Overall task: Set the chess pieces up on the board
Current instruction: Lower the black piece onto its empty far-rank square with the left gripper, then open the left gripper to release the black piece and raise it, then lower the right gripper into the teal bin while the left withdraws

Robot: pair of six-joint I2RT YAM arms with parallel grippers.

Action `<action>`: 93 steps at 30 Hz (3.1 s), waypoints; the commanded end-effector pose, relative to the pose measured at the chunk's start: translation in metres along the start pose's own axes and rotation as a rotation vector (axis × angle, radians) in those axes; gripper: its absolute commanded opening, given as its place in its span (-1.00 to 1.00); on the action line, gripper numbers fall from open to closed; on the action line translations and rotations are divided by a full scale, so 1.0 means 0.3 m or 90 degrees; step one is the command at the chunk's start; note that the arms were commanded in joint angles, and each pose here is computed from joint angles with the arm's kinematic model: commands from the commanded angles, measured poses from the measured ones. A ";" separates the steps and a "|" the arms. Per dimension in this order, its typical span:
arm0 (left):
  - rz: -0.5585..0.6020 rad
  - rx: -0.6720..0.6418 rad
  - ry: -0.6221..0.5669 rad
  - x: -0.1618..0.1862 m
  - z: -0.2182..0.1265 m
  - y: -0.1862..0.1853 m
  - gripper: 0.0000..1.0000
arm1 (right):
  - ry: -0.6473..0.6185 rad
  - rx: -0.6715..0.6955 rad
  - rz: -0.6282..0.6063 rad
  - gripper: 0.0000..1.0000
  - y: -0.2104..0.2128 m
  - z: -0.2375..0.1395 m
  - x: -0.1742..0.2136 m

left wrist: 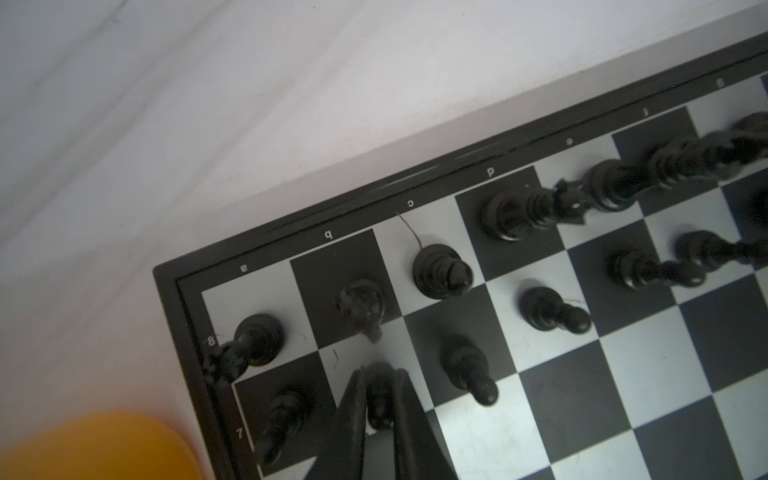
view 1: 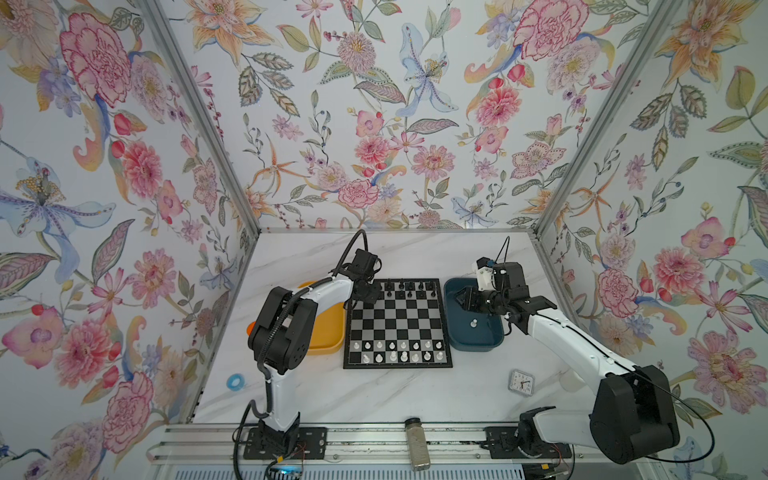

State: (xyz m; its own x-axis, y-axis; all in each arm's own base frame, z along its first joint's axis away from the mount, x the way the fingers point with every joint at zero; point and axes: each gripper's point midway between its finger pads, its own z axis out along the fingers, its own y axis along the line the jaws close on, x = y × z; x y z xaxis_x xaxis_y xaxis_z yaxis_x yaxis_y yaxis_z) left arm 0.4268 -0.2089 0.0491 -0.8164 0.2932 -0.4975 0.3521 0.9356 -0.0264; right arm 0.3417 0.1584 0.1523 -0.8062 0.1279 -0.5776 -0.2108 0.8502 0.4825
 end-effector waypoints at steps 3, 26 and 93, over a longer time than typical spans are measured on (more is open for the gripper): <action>0.014 -0.001 0.010 0.000 0.001 -0.018 -0.48 | 0.000 -0.003 0.008 -0.31 -0.012 0.010 0.009; 0.018 -0.015 -0.023 -0.051 -0.082 -0.014 -0.44 | -0.003 -0.004 0.007 -0.31 -0.009 0.005 0.005; 0.058 -0.029 -0.570 -0.060 -0.929 0.092 0.13 | 0.232 0.315 -0.034 -0.29 -0.358 0.071 0.181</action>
State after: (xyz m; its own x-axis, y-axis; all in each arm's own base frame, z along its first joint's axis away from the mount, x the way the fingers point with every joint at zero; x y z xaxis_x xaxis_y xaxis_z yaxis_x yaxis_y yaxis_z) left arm 0.3238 -0.1207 0.2993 -0.1186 0.1121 -0.9866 0.2824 0.9564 0.0748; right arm 0.3237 0.0862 0.0530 -0.9625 -0.0096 -0.2710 -0.0300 0.9970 0.0712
